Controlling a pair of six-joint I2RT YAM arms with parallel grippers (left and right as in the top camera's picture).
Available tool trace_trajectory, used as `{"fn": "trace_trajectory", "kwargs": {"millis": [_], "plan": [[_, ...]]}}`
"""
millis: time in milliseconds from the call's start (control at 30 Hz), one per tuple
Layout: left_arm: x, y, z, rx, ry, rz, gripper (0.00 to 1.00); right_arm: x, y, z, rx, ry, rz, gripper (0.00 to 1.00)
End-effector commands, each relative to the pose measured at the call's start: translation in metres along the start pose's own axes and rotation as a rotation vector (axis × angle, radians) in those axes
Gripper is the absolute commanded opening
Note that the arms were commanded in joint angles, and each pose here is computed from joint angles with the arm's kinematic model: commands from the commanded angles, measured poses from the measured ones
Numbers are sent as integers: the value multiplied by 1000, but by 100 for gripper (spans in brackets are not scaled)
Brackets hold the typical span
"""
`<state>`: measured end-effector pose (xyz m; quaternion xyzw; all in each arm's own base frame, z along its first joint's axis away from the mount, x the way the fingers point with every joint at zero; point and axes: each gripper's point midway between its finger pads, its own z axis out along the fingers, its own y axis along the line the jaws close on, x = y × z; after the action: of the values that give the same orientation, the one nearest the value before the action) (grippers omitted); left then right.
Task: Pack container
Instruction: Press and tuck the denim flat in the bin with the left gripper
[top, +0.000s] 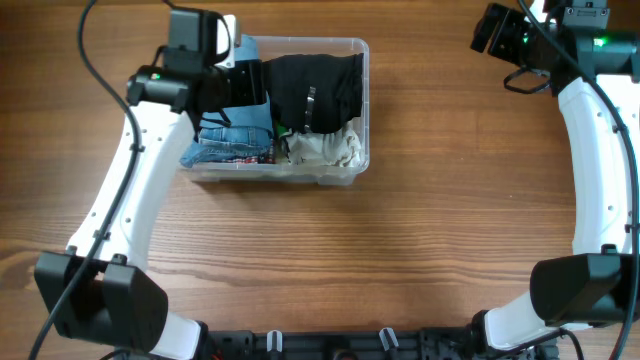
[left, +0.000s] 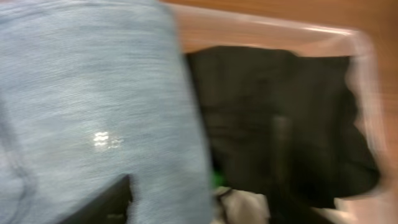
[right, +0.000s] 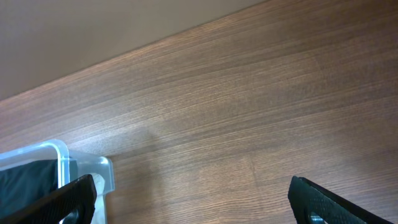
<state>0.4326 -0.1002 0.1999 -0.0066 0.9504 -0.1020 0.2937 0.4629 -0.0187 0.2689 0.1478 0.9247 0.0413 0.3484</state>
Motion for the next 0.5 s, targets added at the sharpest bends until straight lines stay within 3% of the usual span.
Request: {"fn": "trace_trajectory", "kwargs": {"millis": [0,67,267,367,467], "plan": [[5,47,10,-292,20,28,29,-3,3,-2,-13,-9,13,100],[20,61,22,-350,87,32,17,-3,3,-2,-12,-9,13,100],[87,84,101,-414,370,48,5,-3,3,-2,-12,-9,12,100],[130,97,140,-444,512,61,4,-3,3,-2,-12,-9,13,100],[138,100,148,-449,537,63,4,-3,3,-2,-12,-9,13,100]]}}
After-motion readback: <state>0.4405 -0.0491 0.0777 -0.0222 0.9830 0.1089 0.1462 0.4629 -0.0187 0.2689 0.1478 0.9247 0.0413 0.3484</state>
